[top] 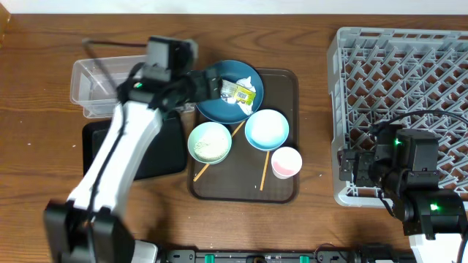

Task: Sort waste into correct bins and load items into the dishwasher rack
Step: 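Reach the left gripper to the snack wrapper on the teal plate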

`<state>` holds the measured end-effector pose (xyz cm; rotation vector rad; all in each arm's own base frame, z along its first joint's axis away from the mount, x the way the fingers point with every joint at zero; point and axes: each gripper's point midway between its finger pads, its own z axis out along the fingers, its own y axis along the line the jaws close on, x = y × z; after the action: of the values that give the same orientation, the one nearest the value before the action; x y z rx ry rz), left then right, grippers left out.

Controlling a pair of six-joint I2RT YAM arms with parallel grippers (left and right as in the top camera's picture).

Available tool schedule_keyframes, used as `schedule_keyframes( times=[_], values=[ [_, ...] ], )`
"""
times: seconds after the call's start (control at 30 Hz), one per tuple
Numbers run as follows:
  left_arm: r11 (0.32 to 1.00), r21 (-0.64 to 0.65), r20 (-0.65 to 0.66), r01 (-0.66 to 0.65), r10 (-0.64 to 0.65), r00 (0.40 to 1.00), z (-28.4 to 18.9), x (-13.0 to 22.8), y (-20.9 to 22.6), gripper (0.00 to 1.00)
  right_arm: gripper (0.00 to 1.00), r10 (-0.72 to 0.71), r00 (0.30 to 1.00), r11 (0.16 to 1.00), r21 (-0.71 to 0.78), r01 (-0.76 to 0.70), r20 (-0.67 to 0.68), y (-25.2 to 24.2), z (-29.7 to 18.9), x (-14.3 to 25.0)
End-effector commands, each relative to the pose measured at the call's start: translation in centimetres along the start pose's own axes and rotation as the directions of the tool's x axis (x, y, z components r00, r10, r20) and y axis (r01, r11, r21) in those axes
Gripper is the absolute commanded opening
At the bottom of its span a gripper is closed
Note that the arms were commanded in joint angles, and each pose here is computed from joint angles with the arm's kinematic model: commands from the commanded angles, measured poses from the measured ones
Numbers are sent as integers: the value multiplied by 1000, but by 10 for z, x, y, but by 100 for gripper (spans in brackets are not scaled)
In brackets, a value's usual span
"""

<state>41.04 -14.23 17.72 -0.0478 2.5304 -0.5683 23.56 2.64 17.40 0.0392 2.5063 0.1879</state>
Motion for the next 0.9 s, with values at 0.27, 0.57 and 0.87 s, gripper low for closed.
schedule_keyframes(
  times=[0.27, 0.57, 0.87],
  values=[
    [969, -69, -41, 239, -242, 969, 88, 12, 9, 95, 99, -30, 999, 999, -21, 31, 18, 7, -6, -6],
    [935, -106, -73, 337, -346, 935, 129, 29, 24, 95, 99, -26, 1000, 999, -22, 27, 17, 7, -6, -5],
    [936, -105, -72, 337, -345, 936, 147, 32, 29, 82, 99, -26, 1000, 999, -22, 26, 17, 7, -6, -5]
  ],
)
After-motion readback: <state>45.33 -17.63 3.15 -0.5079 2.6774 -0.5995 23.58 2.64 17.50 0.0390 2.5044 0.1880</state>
